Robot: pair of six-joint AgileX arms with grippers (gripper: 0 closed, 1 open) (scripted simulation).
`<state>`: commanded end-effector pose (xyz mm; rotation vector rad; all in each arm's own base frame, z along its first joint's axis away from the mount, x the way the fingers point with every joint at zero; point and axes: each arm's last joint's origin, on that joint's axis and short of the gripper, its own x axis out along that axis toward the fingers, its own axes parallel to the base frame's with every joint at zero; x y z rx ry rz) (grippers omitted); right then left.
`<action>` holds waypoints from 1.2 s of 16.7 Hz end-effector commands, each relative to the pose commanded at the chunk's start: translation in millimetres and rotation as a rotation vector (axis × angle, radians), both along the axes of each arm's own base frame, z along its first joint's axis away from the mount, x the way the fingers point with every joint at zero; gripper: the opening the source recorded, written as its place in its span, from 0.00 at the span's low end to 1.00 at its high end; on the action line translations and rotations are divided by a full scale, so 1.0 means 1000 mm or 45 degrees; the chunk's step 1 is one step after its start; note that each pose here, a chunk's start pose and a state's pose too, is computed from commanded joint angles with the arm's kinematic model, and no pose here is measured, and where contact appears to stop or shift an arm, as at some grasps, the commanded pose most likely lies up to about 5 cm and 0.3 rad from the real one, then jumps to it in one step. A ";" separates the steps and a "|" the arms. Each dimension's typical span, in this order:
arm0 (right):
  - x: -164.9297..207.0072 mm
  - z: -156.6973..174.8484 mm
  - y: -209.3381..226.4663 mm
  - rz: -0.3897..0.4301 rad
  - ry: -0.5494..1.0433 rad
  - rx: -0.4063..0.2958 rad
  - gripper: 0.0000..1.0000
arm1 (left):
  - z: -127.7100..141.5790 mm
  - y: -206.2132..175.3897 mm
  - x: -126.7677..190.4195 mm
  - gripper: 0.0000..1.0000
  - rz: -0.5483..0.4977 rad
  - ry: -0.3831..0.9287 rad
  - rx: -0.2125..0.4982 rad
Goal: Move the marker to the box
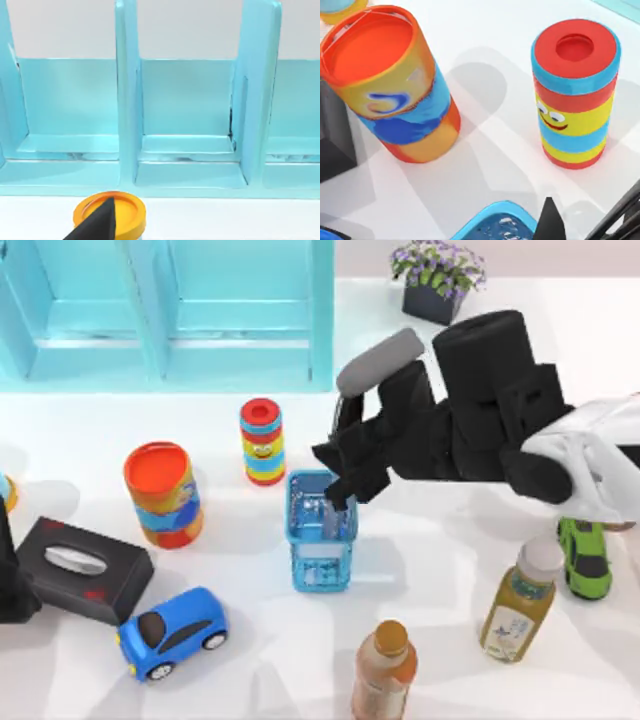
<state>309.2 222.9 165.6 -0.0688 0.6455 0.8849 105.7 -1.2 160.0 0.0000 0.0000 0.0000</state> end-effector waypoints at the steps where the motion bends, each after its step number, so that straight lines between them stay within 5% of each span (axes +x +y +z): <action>1: 0.001 0.015 -0.013 0.004 0.004 -0.002 0.00 | 0.000 0.000 0.000 1.00 0.000 0.000 0.000; 8: -0.015 0.099 -0.100 -0.019 -0.025 0.021 0.00 | 0.000 0.000 0.000 1.00 0.000 0.000 0.000; 15: -0.016 0.099 -0.106 -0.025 -0.012 0.010 0.00 | 0.000 0.000 0.000 1.00 0.000 0.000 0.000; 20: -0.012 0.087 -0.148 -0.083 0.124 -0.139 0.00 | 0.000 0.000 0.000 1.00 0.000 0.000 0.000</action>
